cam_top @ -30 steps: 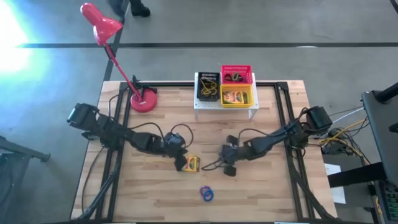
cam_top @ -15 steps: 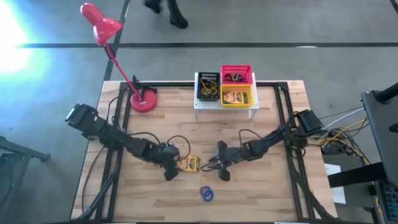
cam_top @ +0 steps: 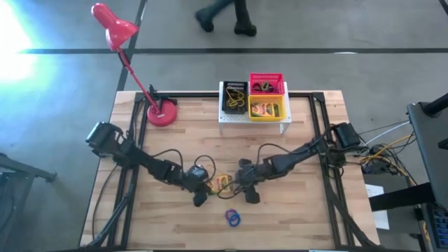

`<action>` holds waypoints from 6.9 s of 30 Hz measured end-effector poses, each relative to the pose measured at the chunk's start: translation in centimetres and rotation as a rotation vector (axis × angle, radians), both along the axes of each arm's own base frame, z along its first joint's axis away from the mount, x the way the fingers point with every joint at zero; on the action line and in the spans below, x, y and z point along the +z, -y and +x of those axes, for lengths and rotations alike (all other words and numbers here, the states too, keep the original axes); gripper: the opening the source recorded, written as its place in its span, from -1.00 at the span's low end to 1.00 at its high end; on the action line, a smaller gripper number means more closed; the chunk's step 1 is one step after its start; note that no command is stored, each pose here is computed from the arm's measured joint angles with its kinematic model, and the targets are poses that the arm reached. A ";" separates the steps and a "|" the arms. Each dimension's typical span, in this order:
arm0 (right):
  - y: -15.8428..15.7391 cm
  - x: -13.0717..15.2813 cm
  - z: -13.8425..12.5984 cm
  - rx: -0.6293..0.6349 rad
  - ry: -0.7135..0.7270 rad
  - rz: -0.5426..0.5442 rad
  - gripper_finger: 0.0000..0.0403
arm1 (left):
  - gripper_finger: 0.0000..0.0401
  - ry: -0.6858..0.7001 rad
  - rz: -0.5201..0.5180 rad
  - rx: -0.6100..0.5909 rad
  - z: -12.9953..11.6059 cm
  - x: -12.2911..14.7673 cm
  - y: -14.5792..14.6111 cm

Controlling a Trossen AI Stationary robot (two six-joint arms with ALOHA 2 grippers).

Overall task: Pick & Place Office Desk Supplies
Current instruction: Put the yellow crayon box into the yellow bin on the shelf

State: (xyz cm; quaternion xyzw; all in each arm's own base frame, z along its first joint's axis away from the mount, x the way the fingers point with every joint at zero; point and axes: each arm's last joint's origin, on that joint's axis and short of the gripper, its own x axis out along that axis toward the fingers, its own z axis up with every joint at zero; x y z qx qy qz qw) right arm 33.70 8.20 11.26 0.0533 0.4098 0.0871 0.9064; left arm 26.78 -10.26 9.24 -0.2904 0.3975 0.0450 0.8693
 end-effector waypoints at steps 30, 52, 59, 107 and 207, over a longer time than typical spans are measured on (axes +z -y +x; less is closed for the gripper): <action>0.8 -1.7 -1.9 -0.483 -0.107 0.330 -0.06 | -0.97 0.188 0.176 -0.085 2.5 4.5 -1.6; 1.0 4.1 -2.9 -0.484 0.143 0.075 -0.96 | -0.97 0.138 0.367 0.029 0.1 7.1 -1.2; 0.3 8.4 -4.3 -0.333 0.260 0.040 -0.96 | -0.96 0.233 0.510 0.018 1.5 6.4 -1.1; 7.9 1.1 -2.1 -0.330 -0.118 0.365 -0.31 | -0.97 0.120 0.091 -0.102 6.6 -1.7 -3.3; -0.8 7.4 -6.9 -0.213 0.156 -0.136 -0.96 | 0.05 0.477 0.222 -0.106 7.7 5.1 -4.5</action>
